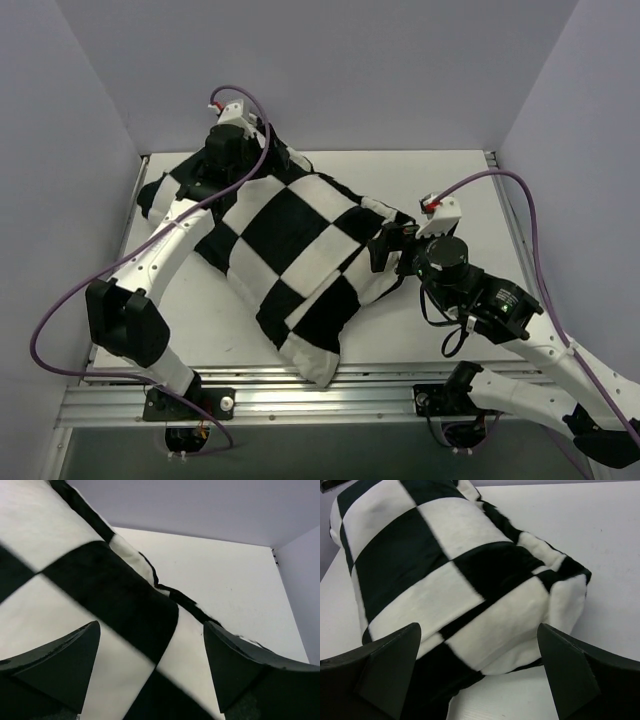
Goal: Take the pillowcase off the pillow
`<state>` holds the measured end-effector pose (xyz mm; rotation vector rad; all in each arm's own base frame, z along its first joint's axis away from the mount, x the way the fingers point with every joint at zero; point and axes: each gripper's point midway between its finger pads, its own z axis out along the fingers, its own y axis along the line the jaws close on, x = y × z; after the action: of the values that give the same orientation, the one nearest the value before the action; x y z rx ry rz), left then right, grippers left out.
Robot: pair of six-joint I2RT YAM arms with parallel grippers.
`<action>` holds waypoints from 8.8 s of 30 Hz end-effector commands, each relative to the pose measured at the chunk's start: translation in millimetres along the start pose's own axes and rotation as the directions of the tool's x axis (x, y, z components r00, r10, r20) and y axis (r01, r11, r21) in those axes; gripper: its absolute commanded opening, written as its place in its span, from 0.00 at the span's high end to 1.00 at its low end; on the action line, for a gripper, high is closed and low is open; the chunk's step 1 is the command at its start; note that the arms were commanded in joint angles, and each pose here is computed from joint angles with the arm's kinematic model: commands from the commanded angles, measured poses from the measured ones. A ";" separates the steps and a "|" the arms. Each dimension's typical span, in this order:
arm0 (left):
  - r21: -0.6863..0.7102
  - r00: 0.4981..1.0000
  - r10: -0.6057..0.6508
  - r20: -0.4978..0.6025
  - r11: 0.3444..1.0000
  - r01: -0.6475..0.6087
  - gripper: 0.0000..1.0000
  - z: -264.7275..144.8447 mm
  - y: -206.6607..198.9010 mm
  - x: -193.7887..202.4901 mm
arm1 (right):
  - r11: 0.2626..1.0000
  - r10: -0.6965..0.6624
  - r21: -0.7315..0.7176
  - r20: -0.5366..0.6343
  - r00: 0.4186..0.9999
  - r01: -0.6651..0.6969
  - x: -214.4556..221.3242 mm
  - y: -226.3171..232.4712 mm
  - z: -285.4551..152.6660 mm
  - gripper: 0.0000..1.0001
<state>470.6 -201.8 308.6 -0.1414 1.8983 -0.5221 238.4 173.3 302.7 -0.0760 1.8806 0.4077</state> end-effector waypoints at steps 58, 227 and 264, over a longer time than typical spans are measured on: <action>-0.003 0.735 0.678 -0.007 0.735 -0.678 0.03 -124.7 -103.9 148.6 | 0.949 0.315 0.126 -0.372 0.873 -0.288 190.8 -84.8 105.2 0.20; 0.283 0.858 0.513 0.033 0.818 -0.500 0.32 -141.7 -100.0 130.5 | 0.778 0.315 -0.477 -0.266 0.911 -0.408 88.2 0.6 120.0 1.00; -0.321 0.886 0.308 -0.347 0.849 -0.421 0.16 -38.9 -55.1 228.9 | 0.889 0.232 -0.343 -0.232 0.945 -0.303 116.4 -7.3 116.3 0.99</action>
<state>332.3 -347.6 175.8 0.1068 2.1634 -0.0364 308.2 214.3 144.3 -0.0613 2.0458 0.9706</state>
